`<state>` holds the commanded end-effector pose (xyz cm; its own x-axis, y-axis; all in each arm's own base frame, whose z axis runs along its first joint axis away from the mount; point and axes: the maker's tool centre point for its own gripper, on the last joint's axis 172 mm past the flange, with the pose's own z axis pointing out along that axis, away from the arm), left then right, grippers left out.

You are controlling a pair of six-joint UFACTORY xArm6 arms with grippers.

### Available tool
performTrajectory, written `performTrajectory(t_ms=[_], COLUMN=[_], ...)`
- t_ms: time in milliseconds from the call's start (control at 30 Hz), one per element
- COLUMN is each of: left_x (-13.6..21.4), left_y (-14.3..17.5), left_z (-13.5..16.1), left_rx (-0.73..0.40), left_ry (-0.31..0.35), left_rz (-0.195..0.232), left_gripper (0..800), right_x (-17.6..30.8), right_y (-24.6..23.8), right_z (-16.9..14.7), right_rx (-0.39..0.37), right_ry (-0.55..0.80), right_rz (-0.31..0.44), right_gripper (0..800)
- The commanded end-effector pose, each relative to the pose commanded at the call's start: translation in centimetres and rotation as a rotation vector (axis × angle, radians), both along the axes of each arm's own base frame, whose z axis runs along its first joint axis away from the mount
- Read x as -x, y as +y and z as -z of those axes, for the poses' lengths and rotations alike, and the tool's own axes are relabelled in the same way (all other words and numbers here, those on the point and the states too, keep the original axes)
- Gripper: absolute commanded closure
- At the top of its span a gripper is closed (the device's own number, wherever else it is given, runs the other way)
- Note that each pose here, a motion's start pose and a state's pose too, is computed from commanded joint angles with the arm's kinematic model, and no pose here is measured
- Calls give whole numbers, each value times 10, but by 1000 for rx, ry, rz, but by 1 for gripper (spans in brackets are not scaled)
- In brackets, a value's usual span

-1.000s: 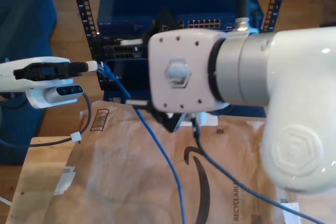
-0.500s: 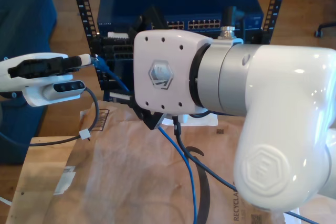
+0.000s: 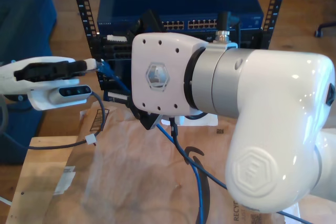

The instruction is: Grab the cable and plug it in

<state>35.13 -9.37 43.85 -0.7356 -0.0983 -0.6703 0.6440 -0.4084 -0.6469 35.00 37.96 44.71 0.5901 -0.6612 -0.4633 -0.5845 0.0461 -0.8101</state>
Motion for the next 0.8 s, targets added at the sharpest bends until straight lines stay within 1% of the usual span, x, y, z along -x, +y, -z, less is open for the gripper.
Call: performTrajectory(t_ms=[200,400,767,800], left_x=[5,8,8,8], left_y=[-1,-3,-3,-2], left_z=[5,6,4,4], left_rx=[-21,-25,-24,-24], left_ry=[8,9,6,6], left_rz=[19,24,20,19], left_gripper=[778,778,778,778], right_x=[-2,-5,-2,0], right_y=[0,-2,-5,-6], right_z=[-6,-18,-9,-6], right_rx=[-5,-18,-10,-6], right_ry=[-11,-26,-17,-14], right_rz=[2,10,8,6], right_gripper=[58,58,59,79])
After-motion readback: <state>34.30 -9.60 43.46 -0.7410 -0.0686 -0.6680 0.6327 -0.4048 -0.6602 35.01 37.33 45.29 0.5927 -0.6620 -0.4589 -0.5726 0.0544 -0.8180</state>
